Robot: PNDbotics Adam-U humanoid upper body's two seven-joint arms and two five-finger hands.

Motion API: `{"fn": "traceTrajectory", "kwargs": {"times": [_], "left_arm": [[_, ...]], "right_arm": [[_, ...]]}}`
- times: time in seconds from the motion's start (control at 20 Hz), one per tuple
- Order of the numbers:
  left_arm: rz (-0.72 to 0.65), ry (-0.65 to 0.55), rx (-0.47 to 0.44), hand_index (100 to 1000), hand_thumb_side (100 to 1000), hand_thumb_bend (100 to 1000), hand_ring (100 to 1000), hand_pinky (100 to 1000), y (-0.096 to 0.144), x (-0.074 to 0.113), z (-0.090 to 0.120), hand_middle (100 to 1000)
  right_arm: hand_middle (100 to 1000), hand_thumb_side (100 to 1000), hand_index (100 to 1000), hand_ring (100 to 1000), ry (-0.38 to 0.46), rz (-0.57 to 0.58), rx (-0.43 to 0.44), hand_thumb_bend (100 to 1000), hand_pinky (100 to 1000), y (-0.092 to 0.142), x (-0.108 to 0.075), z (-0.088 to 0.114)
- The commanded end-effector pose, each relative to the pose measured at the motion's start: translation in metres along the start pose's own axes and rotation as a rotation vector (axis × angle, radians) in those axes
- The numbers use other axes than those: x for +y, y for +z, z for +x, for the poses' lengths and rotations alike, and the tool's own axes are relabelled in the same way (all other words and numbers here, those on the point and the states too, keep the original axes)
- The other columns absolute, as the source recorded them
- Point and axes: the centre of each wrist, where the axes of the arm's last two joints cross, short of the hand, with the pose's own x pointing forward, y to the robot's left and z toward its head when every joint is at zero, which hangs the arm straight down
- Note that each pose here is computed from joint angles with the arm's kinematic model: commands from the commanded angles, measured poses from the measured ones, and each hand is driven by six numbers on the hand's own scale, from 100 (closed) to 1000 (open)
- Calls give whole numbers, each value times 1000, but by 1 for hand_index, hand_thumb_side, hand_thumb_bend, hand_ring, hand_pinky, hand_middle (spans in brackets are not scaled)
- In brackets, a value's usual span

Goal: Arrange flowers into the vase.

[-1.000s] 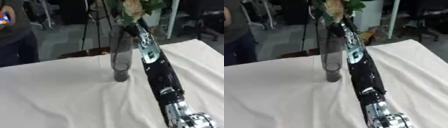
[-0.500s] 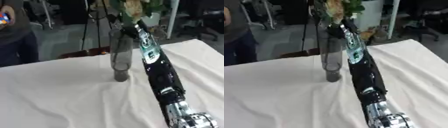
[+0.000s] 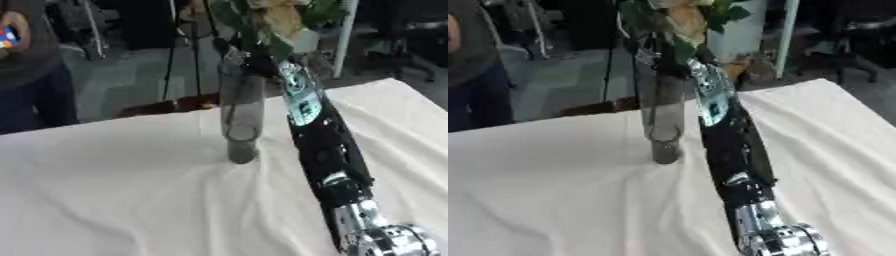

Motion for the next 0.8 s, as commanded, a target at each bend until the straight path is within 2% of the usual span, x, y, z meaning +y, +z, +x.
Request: {"fn": "traceTrajectory", "kwargs": {"times": [0.05, 0.3, 0.45, 0.8], "left_arm": [[7, -9, -19, 720, 811, 299, 690, 511, -3, 5, 3, 615], [7, -9, -19, 718, 812, 297, 691, 509, -3, 5, 3, 615], [9, -11, -17, 718, 812, 297, 691, 509, -2, 5, 3, 615], [12, -14, -14, 718, 812, 297, 691, 509, -2, 6, 2, 615]], "right_arm": [[405, 1000, 585, 811, 35, -18, -9, 608, 617, -4, -17, 3], [416, 1000, 589, 825, 35, -18, -8, 609, 637, -4, -18, 2], [419, 1000, 590, 826, 43, -21, 21, 611, 639, 1, -24, -5], [429, 1000, 601, 833, 47, -12, 36, 619, 645, 5, -25, -10]]}}
